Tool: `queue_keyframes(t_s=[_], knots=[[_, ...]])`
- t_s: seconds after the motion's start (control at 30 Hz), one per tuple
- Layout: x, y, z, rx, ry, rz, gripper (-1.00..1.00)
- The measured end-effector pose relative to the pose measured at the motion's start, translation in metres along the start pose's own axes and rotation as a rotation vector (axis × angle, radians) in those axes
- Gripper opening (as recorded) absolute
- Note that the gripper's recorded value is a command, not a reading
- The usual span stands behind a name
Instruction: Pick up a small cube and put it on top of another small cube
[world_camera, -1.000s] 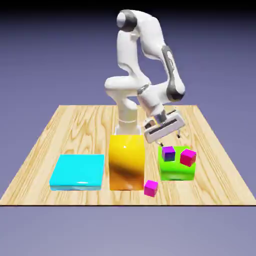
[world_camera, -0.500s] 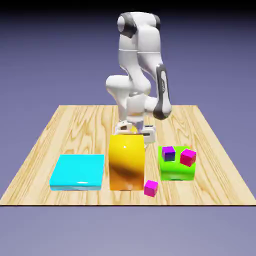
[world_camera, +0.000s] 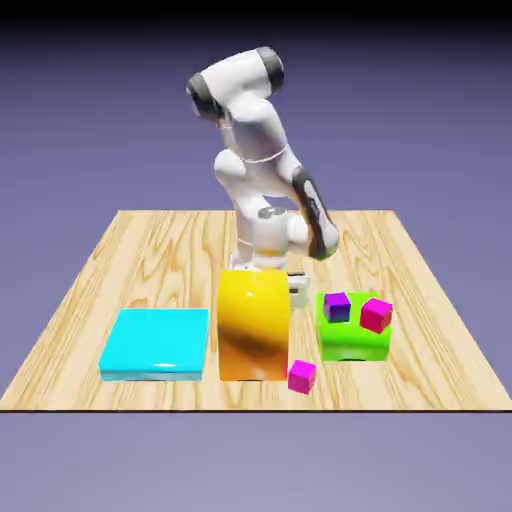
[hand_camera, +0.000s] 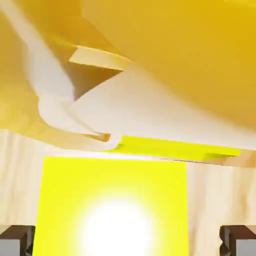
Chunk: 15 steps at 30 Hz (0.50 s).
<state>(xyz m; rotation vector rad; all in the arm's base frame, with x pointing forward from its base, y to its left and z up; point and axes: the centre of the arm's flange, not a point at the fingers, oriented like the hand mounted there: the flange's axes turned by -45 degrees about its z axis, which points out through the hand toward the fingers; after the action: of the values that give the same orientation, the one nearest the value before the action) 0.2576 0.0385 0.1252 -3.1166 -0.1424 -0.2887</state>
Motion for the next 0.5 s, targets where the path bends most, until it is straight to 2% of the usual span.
queue_keyframes(t_s=[0.5], knots=[[0.002, 0.009, -0.047, -0.056, -0.049, -0.012, -1.0]])
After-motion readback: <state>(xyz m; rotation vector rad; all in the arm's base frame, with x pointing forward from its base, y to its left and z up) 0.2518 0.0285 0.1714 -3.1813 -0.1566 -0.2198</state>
